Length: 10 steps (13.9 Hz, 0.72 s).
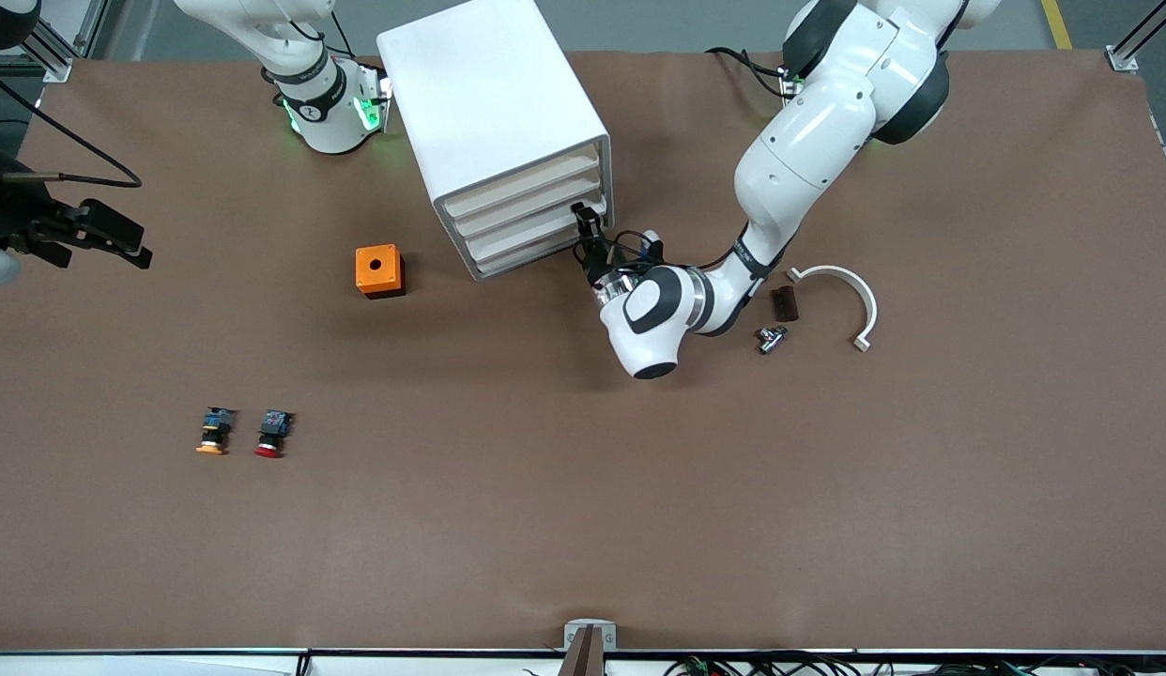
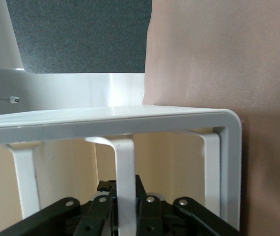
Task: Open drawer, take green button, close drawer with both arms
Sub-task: 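Pull the drawer open with the left gripper while the right gripper reaches over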
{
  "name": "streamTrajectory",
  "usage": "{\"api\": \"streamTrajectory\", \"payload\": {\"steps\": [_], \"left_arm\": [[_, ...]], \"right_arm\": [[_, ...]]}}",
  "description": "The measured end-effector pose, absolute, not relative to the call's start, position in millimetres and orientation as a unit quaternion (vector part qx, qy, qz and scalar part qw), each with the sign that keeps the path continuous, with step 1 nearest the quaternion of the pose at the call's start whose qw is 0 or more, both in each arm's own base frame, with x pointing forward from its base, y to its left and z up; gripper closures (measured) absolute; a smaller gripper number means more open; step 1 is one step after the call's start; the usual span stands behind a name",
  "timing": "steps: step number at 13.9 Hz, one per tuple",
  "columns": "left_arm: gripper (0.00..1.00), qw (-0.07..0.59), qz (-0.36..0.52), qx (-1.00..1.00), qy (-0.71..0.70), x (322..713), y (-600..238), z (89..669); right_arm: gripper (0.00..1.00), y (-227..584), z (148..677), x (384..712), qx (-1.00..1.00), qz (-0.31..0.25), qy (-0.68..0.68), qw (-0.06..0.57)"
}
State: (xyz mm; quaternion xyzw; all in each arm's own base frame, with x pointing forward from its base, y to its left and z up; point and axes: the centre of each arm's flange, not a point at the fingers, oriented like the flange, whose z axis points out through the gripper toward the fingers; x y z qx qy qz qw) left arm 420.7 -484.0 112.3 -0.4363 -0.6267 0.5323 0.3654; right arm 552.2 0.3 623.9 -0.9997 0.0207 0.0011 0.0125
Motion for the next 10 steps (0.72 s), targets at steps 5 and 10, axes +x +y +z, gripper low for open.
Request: {"api": "streamTrajectory", "payload": {"steps": [5, 10], "left_arm": [[0.9, 0.341, 0.547, -0.411, -0.646, 462, -447, 114], [0.9, 0.306, 0.563, -0.381, -0.667, 505, -406, 116]], "right_arm": [[0.0, 0, 624, 552, -1.0, 0.001, 0.021, 0.013], [0.0, -1, 627, 551, -1.0, 0.002, 0.021, 0.013]]}}
